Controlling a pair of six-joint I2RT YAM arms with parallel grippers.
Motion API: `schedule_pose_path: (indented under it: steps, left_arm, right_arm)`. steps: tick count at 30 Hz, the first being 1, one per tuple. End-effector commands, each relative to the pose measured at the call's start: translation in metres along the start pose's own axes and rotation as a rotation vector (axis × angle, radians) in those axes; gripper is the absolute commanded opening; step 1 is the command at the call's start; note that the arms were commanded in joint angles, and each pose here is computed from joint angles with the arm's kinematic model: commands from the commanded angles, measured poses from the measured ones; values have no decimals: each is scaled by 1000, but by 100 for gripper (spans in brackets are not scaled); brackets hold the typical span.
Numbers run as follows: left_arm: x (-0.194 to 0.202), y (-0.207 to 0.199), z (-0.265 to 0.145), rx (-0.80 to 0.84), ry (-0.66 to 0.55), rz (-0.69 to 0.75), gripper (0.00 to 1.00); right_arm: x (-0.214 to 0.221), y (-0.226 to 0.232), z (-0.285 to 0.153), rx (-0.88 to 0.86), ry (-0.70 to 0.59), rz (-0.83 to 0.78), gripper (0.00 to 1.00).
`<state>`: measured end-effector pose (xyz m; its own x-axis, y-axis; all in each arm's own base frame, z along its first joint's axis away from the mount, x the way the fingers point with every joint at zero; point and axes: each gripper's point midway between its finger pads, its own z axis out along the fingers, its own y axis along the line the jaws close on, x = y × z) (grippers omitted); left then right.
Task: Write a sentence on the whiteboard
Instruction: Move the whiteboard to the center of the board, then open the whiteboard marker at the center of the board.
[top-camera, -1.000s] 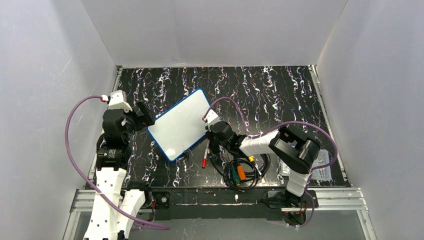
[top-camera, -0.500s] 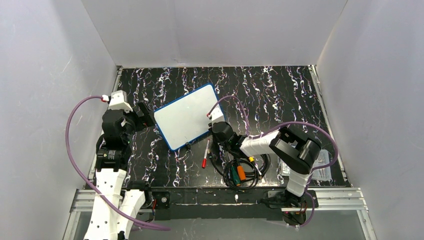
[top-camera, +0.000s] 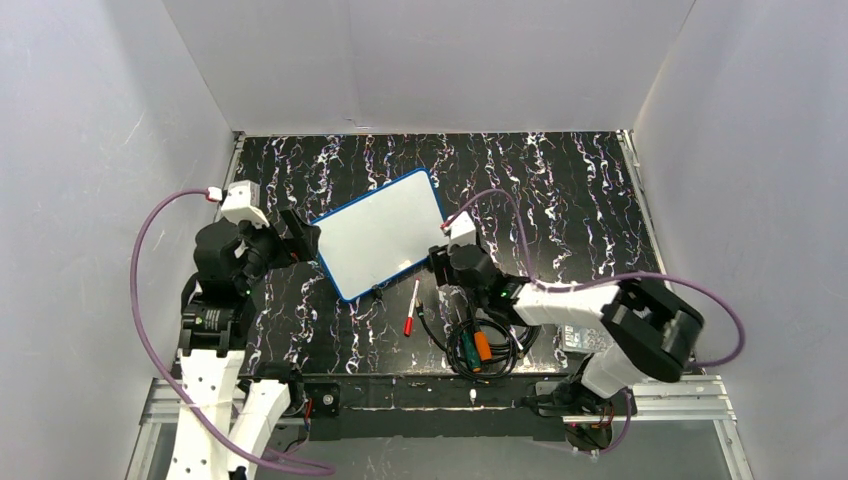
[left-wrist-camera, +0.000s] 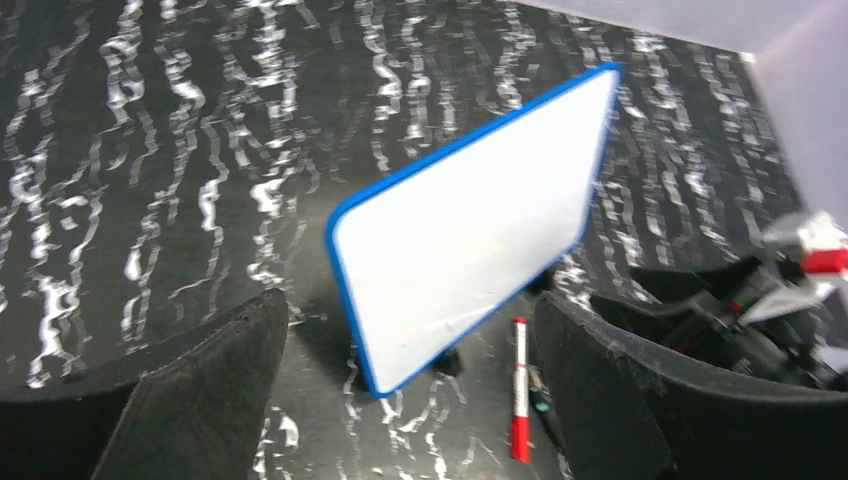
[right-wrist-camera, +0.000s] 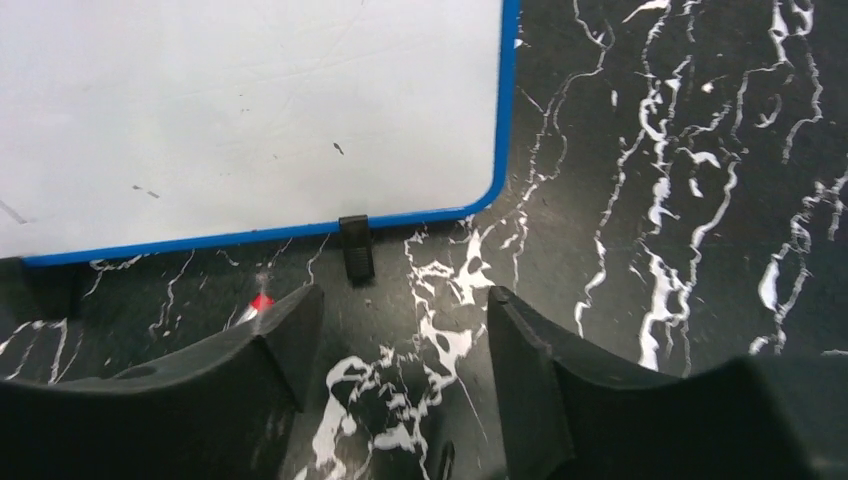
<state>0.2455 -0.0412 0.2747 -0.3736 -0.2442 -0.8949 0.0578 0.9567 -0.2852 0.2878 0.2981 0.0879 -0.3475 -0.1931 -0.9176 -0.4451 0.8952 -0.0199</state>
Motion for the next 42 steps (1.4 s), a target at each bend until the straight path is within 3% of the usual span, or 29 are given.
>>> schedule_pose_path:
  steps: [1,5,12,18,23,34,42]
  left_arm:
    - [1,-47,-26,198,58,-56,89]
    - [21,-71,-28,255,166,-30,87]
    - [77,-113,-18,300,353,80,85]
    - [162,-133,-9,296,541,134,82]
    - [215,-137,5,257,648,147,73]
    - [279,-139,27,164,783,294,57]
    - [295,-130,37,92,784,418,50]
  right_arm:
    - [-24,-7,-28,-15,-42,69,73]
    - [-38,-23,-45,12,-24,41,82]
    - [-51,-69,-59,9,61,127,86]
    - [-46,-98,-71,18,104,243,92]
    - [-51,-103,-81,26,77,281,96]
    - [-59,-104,-90,14,3,304,97]
    - [-67,-105,-96,7,-51,327,94]
